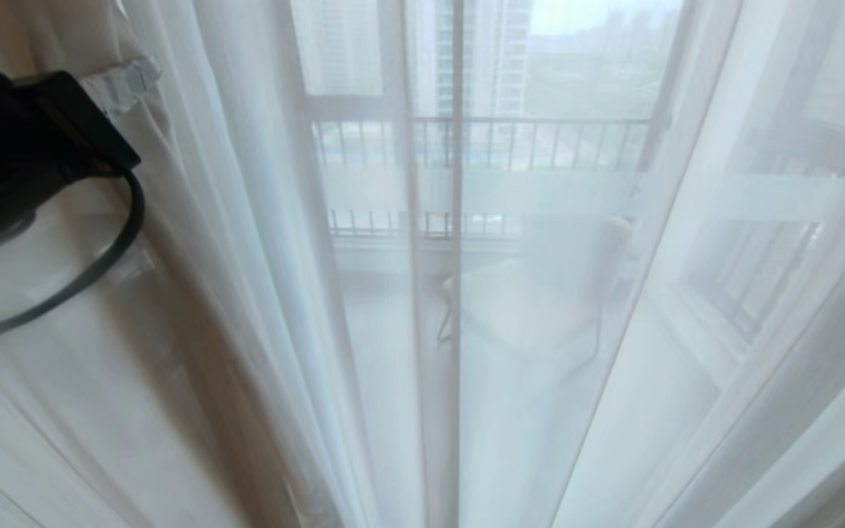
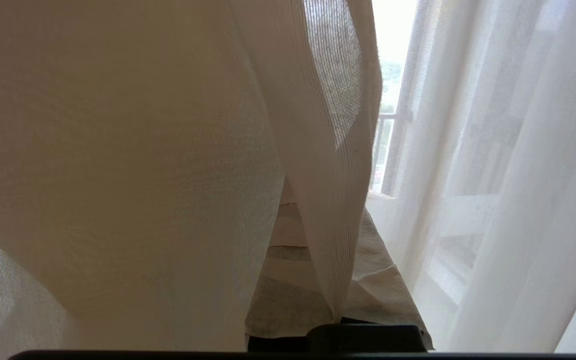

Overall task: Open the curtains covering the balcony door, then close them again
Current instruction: Close the inner curtains on both sides

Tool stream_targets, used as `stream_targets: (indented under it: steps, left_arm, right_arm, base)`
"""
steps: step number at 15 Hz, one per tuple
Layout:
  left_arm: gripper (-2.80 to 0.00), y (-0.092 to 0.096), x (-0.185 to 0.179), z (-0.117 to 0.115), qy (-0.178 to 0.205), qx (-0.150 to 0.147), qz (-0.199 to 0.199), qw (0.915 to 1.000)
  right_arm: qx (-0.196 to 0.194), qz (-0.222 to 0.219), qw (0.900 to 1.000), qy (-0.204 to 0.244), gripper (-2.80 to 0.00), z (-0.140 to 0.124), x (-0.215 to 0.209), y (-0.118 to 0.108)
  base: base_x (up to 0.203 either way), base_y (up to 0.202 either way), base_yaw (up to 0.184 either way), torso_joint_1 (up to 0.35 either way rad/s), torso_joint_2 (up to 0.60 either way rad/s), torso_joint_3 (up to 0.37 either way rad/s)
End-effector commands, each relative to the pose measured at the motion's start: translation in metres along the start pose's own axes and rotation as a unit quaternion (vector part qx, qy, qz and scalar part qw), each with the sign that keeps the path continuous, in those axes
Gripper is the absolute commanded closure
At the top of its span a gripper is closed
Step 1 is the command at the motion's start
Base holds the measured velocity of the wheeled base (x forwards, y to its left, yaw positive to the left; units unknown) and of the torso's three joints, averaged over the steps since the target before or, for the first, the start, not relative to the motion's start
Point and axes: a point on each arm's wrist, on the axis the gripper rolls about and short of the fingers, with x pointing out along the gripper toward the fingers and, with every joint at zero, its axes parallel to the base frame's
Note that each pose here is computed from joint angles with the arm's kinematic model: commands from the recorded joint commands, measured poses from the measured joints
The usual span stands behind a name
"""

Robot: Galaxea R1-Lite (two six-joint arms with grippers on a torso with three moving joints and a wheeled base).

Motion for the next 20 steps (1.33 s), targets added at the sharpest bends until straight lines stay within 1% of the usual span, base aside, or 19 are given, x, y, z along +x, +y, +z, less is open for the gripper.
stream_targets:
  steps: [1, 10, 20]
  left_arm:
    - [0.0, 0.0, 0.0005, -0.001, 0.0, -0.001, 0.0, 1.0]
    - [0.0, 0.0003, -0.0005, -0.0014, 0.001, 0.0, 0.002, 1.0]
    - [0.0, 0.0007, -0.0061, 0.0036, -0.009, -0.001, 0.007, 0.9999]
  right_arm:
    - [0.0, 0.0, 1.0, 0.001, 0.0, 0.0, 0.0001, 0.0]
    - [0.0, 0.0, 1.0, 0.001, 0.0, 0.0, 0.0001, 0.0]
    - [0.0, 0.0, 1.0, 0.001, 0.0, 0.0, 0.0001, 0.0]
  base:
    - [0.0, -0.191, -0.001, -0.002, 0.0, 0.002]
    - [0.0, -0.184, -0.001, 0.0, 0.0, 0.002]
    - [0.0, -0.008, 0.0, -0.001, 0.0, 0.0]
